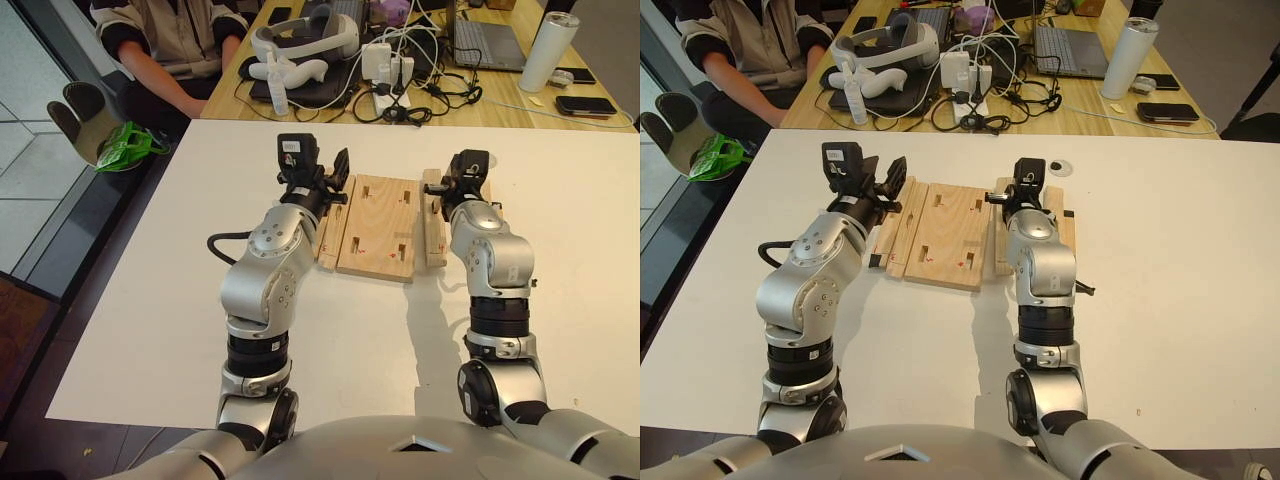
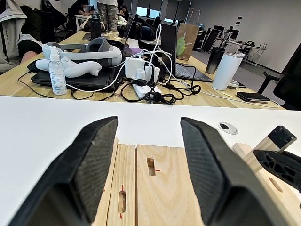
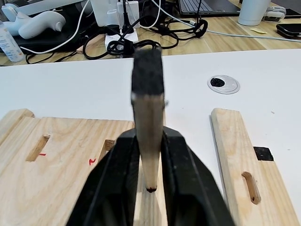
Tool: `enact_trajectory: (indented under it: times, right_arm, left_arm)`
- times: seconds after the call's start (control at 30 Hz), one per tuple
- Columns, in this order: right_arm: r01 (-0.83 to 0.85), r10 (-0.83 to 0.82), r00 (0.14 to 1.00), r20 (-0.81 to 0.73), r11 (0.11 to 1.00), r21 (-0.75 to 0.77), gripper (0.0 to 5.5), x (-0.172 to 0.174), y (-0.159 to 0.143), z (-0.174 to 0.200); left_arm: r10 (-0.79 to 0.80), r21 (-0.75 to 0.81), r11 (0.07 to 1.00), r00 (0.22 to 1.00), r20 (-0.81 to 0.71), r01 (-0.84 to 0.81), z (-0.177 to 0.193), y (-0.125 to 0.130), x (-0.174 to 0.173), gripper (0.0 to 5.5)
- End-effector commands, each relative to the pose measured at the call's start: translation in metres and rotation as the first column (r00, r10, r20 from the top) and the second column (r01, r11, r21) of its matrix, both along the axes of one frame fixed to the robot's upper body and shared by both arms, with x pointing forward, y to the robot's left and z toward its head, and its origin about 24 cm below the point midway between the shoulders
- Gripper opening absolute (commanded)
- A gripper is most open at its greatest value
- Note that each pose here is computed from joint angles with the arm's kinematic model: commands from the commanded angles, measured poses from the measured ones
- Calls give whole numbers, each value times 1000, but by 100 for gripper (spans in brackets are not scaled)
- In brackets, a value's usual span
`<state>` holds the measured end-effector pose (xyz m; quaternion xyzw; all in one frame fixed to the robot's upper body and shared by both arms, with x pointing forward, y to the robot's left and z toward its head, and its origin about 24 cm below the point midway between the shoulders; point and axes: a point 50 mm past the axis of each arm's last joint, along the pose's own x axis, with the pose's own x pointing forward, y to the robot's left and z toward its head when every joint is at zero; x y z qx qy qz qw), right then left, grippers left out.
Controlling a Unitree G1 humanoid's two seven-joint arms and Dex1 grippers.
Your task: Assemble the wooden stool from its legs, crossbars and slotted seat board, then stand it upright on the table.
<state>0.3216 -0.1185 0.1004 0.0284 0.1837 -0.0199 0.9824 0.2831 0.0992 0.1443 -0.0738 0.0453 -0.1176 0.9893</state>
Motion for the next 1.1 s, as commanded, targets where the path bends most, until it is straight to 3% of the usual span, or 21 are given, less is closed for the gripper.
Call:
enact_trajectory:
  times: [0.03, 0.23, 0.43, 0.67, 0.8, 0.93, 1.1]
  right_arm:
    - [-12, 12, 1000, 19, 1000, 6, 137, 3, 4, 6]
    - [-14, 17, 997, 82, 999, -38, 226, 6, 3, 20]
    - [-53, 93, 933, 348, 991, -124, 226, 13, 11, 72]
    - [-35, 75, 808, 585, 996, -79, 226, 24, 14, 117]
    - [-14, 35, 781, 623, 999, -38, 226, 38, 10, 124]
    - [-55, 31, 774, 633, 998, 18, 226, 50, 4, 128]
    - [-44, 4, 852, 524, 997, 64, 226, 60, -3, 96]
  left_arm:
    - [-3, 7, 1000, 1000, -13, 3, -2, -2, 1, 247]
    - [0, 7, 1000, 1000, -15, 0, -2, 0, 1, 247]
    - [68, -59, 996, 996, -64, -72, -16, 4, -3, 247]
    - [207, -68, 974, 969, -137, -218, -26, 10, -2, 247]
    - [142, -184, 971, 987, -79, -154, -15, 7, -2, 247]
    - [163, -162, 974, 986, 29, -156, -6, 14, -2, 247]
    - [166, -120, 980, 985, 47, -159, -9, 16, -4, 247]
